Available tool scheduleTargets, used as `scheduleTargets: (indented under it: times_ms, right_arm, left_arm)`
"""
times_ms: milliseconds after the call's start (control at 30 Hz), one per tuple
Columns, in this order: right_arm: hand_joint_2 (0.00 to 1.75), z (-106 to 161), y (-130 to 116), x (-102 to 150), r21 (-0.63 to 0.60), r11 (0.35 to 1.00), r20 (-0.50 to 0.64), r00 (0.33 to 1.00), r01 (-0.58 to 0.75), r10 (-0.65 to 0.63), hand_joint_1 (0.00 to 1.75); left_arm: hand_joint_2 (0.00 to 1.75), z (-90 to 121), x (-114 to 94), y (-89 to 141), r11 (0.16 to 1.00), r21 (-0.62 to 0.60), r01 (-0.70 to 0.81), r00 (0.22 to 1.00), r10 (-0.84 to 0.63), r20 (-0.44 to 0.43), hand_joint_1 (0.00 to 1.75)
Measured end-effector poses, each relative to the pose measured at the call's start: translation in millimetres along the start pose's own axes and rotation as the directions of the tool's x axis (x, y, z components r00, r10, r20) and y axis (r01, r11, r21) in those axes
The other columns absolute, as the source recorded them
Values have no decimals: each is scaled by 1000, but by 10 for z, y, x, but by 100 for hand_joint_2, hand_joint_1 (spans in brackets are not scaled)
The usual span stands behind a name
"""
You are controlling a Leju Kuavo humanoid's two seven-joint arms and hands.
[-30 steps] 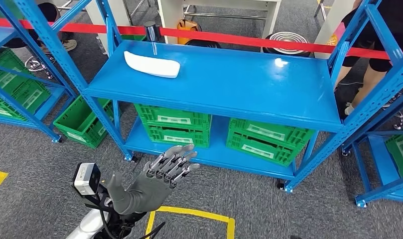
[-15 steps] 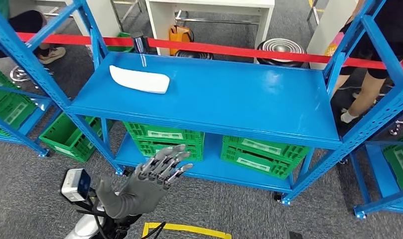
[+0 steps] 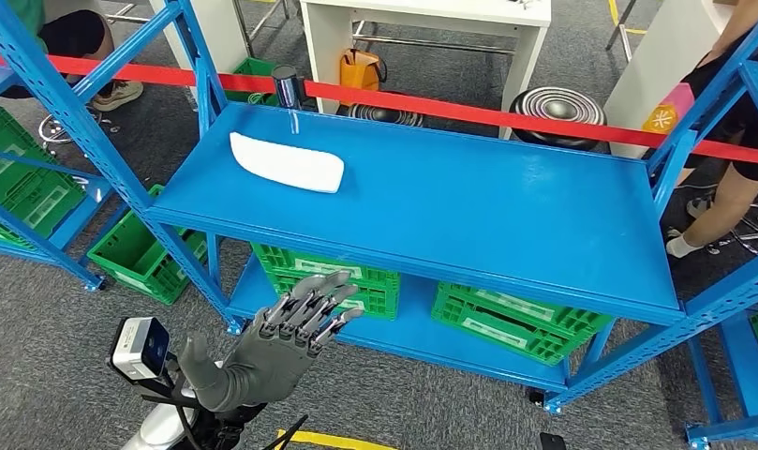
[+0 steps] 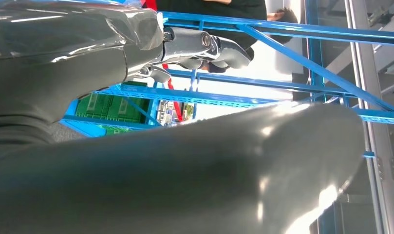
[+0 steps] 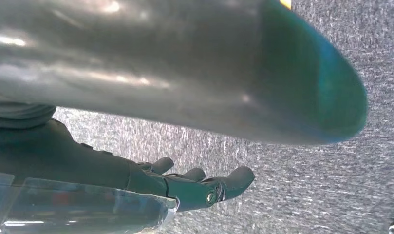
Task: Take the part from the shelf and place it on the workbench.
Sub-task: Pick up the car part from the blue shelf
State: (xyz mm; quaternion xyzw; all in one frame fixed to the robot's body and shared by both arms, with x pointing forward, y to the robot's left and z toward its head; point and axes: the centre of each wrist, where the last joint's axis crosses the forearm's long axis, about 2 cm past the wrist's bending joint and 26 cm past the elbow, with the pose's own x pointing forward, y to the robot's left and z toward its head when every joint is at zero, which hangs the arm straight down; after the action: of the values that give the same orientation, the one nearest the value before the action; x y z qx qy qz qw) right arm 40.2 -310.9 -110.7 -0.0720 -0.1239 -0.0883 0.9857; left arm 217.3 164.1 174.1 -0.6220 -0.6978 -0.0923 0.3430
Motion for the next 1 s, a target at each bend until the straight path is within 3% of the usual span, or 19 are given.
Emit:
scheduleTargets:
  times_ms: [1000]
  right_arm:
    - [0, -11, 0, 73, 14, 1000, 18, 1000, 4, -4, 0]
  left_arm:
    - [0, 6, 7, 0, 1000, 16, 4, 1000, -4, 3, 0]
